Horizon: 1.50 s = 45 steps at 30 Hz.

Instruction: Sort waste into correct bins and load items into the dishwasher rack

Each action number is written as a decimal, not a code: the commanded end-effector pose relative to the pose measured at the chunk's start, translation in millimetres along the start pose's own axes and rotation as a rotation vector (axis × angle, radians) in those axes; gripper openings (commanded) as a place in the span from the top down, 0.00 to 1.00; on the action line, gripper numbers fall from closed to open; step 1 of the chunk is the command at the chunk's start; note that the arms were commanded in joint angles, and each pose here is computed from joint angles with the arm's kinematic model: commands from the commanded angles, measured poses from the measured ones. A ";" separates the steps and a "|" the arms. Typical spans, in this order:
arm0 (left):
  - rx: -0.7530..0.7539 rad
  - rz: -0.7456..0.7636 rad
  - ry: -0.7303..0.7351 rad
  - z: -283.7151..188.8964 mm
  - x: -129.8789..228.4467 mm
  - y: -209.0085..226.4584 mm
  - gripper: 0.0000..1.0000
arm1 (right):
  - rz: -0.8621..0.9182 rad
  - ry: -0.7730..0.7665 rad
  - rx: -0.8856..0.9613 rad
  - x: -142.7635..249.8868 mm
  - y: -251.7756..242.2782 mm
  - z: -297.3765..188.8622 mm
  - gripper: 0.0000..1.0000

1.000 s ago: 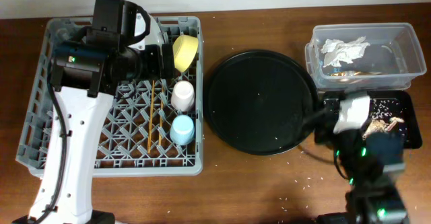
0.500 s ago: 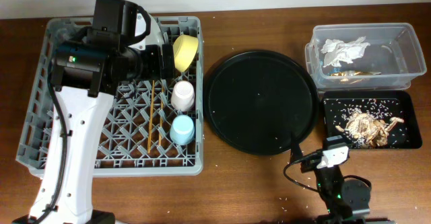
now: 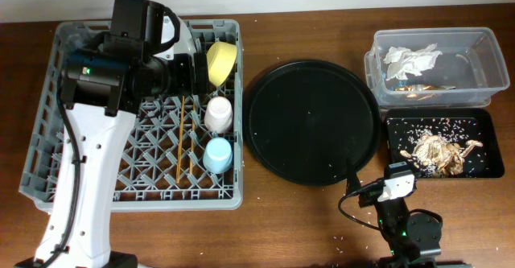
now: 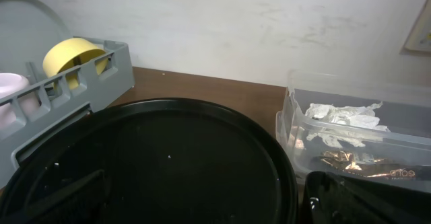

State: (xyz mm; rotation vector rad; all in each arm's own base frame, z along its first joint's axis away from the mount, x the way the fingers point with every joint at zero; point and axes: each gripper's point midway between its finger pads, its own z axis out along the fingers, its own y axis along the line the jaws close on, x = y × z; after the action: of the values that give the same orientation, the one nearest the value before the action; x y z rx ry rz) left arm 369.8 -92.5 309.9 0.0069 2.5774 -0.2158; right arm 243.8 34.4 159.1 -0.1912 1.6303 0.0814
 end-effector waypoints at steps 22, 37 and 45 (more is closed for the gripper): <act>-0.069 0.063 -0.692 19.8 95.7 84.1 0.01 | 0.011 0.002 -0.006 1.7 1.7 0.0 0.01; -0.307 0.196 -0.950 39.1 178.4 131.2 0.01 | 0.011 0.002 -0.007 1.8 1.8 0.0 0.01; -0.297 0.237 -0.920 45.0 181.8 127.8 0.01 | 0.011 0.002 -0.007 1.8 1.8 0.0 0.02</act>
State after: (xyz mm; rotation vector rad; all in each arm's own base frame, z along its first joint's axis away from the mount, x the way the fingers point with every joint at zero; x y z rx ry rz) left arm 245.1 20.7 157.9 0.0587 1.6544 0.2081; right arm 243.8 34.6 159.3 -0.1859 1.6306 0.0875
